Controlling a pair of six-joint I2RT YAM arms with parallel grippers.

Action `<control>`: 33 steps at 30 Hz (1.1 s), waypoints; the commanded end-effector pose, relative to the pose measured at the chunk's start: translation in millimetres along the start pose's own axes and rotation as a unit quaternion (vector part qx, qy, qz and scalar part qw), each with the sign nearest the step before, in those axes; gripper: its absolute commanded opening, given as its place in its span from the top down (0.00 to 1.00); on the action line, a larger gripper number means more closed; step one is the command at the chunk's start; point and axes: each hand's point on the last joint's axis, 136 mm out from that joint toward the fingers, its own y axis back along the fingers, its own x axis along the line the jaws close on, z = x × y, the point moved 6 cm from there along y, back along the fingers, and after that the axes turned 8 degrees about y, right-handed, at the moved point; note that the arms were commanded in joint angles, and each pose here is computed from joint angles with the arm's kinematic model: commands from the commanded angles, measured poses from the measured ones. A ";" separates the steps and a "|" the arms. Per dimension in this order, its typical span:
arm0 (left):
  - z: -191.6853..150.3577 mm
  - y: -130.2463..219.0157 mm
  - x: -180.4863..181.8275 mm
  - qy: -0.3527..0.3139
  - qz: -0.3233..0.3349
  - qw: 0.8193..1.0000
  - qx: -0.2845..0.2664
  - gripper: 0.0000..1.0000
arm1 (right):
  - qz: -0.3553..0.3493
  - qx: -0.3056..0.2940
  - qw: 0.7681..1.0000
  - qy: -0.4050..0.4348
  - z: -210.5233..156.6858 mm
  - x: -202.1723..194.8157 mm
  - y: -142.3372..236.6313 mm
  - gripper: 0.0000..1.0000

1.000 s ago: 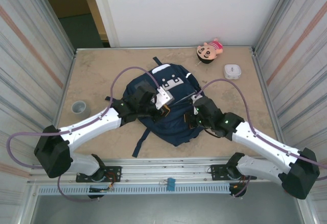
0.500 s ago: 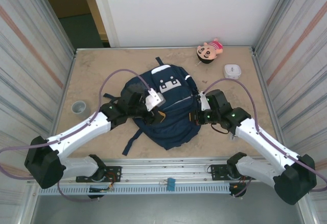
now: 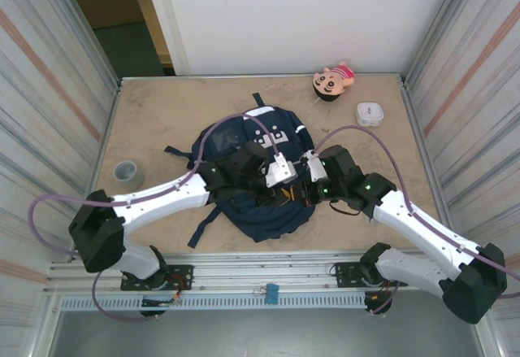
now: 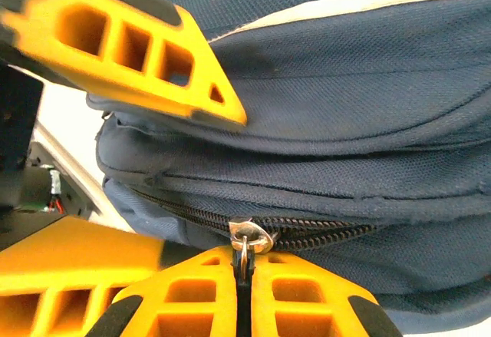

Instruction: Pack the student bag

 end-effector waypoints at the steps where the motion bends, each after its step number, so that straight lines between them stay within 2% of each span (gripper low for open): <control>1: -3.4 1.8 3.4 -0.019 0.023 0.999 0.018 0.70 | 0.004 -0.052 0.999 0.004 19.0 5.3 23.5 1.00; 3: -9.4 7.5 -0.1 -0.039 0.015 0.999 0.017 0.86 | -0.010 -0.053 0.998 -0.012 18.7 -4.3 26.4 1.00; 6: -20.4 20.3 -4.9 -0.070 0.013 0.997 0.007 0.98 | -0.054 -0.053 0.996 -0.045 18.4 -25.5 29.4 1.00; 11: -37.0 48.8 -11.7 -0.095 -0.004 0.996 -0.003 1.00 | -0.106 -0.065 0.987 -0.103 21.5 -66.6 32.7 1.00; 14: -53.0 65.8 -13.6 -0.105 -0.014 0.994 -0.010 0.99 | -0.097 -0.076 0.985 -0.120 29.6 -78.0 31.3 1.00; 16: -65.6 73.7 -8.7 -0.105 -0.001 0.994 -0.020 0.96 | -0.067 -0.081 0.988 -0.113 35.4 -72.8 28.5 1.00; 19: -73.9 88.6 -1.1 -0.092 0.016 0.995 -0.041 0.85 | -0.012 -0.087 0.993 -0.083 41.2 -54.0 24.7 1.00; 24: -52.9 102.0 -1.4 -0.072 0.019 0.994 -0.075 0.38 | 0.057 -0.081 0.995 -0.027 43.0 -17.7 21.9 1.00; 25: -45.4 102.1 -1.4 -0.065 0.016 0.995 -0.079 0.33 | 0.061 -0.078 0.995 -0.022 42.9 -13.3 22.3 1.00; 29: -14.1 88.9 -9.3 -0.076 0.013 0.994 -0.079 0.25 | 0.064 -0.074 0.995 -0.007 42.8 -1.7 24.5 1.00; 33: 4.4 63.5 -14.6 -0.089 0.019 0.994 -0.064 0.24 | 0.067 -0.076 0.995 0.001 44.0 3.7 27.5 1.00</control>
